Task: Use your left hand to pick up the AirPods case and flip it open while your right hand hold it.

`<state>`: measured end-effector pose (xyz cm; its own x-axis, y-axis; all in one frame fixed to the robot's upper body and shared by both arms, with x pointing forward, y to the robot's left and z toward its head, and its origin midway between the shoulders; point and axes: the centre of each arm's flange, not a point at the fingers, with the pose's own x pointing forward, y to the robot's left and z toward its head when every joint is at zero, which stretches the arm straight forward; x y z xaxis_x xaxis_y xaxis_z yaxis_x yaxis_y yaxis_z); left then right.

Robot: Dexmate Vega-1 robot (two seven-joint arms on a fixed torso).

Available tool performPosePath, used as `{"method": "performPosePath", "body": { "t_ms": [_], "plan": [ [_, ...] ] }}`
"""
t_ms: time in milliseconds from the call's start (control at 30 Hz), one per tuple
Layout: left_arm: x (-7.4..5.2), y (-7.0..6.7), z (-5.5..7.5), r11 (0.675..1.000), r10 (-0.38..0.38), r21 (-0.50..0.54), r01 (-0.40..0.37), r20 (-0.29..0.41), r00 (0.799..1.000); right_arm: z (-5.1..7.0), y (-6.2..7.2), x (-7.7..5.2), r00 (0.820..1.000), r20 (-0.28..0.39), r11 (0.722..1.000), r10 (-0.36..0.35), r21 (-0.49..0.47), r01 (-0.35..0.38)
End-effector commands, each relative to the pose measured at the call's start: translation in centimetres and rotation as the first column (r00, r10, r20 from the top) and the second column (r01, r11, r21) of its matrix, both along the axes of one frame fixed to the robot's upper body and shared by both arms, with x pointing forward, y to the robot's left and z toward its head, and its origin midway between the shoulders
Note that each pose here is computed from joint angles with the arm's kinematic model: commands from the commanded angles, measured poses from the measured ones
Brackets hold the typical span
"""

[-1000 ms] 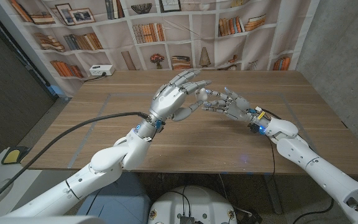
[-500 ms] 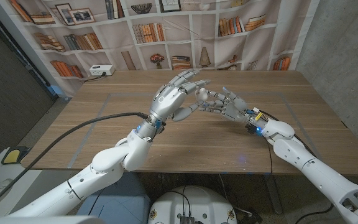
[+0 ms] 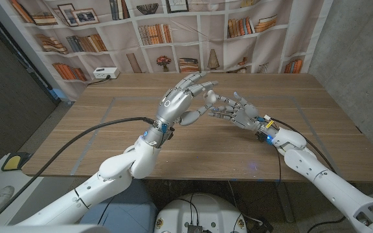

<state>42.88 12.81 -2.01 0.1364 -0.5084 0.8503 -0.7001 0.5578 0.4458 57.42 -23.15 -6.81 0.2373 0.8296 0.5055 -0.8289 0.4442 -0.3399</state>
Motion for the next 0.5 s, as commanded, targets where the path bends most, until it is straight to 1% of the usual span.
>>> {"method": "performPosePath", "body": {
  "t_ms": [33,233,333,400,500],
  "plan": [
    [0.6,-0.1,-0.2,0.991,-0.098,-0.095,0.089,-0.086,0.992,-0.8,-0.5,0.2,0.999,-0.024,0.999,-0.022,0.033,0.023],
    [1.1,0.0,-0.2,0.984,-0.133,-0.133,0.117,-0.126,0.983,-1.1,-0.6,0.2,0.999,-0.028,0.999,-0.024,0.029,0.025],
    [1.3,0.1,-0.3,0.977,-0.164,-0.163,0.139,-0.153,0.974,-1.3,-0.7,0.3,0.999,-0.04,0.998,-0.036,0.041,0.038],
    [1.5,0.1,-0.3,0.971,-0.183,-0.184,0.152,-0.168,0.969,-1.5,-0.7,0.3,0.998,-0.043,0.998,-0.047,0.029,0.049],
    [1.7,0.2,-0.4,0.959,-0.223,-0.221,0.177,-0.201,0.954,-1.7,-0.6,0.3,0.998,-0.046,0.999,-0.046,0.026,0.047]
  ]
}}
